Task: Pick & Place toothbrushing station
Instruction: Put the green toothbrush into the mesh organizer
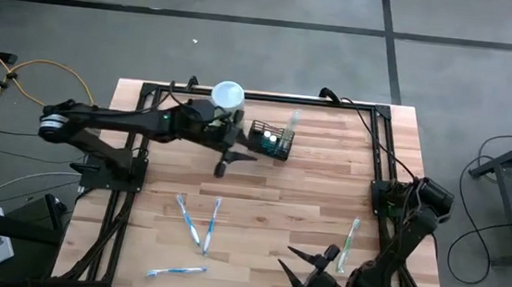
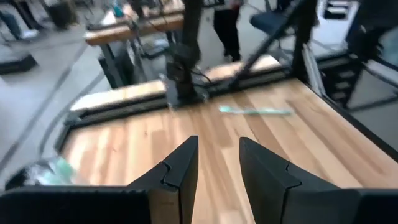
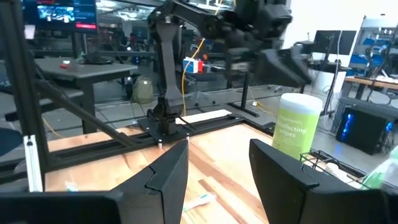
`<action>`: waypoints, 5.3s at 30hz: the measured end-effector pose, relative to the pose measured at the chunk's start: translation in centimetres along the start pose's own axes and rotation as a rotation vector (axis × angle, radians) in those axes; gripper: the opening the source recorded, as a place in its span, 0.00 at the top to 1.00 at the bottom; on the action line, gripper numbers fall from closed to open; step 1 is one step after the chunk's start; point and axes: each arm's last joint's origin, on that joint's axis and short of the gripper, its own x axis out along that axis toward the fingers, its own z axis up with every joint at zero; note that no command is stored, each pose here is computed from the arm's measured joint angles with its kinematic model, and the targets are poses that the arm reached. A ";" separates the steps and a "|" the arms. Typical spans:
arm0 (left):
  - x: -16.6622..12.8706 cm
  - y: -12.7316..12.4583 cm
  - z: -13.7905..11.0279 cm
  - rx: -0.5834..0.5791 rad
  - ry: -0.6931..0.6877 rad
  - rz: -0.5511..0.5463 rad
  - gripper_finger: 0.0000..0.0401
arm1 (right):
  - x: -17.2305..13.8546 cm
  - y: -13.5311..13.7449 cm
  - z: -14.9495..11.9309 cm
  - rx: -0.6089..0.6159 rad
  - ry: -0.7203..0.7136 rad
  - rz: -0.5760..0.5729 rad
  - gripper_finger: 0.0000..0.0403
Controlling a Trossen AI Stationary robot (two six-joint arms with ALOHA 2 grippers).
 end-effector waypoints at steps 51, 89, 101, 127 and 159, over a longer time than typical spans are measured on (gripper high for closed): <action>-3.6 -7.8 1.1 0.035 0.165 -0.071 0.72 | 10.7 -8.5 -6.3 0.603 1.333 -0.432 0.79; -3.7 -8.3 0.8 0.051 0.207 -0.080 0.72 | 6.6 -11.8 -10.7 0.690 1.352 -1.196 0.78; -3.9 -8.4 0.3 0.065 0.263 -0.091 0.72 | 4.3 -12.6 -9.8 0.586 1.324 -1.324 0.80; -3.9 -8.4 0.2 0.029 0.270 -0.088 0.72 | 1.8 -10.3 -10.4 0.659 1.414 -1.094 0.86; -3.9 -8.4 0.3 0.006 0.261 -0.082 0.72 | -0.8 -9.2 -10.5 0.654 1.350 -0.849 0.86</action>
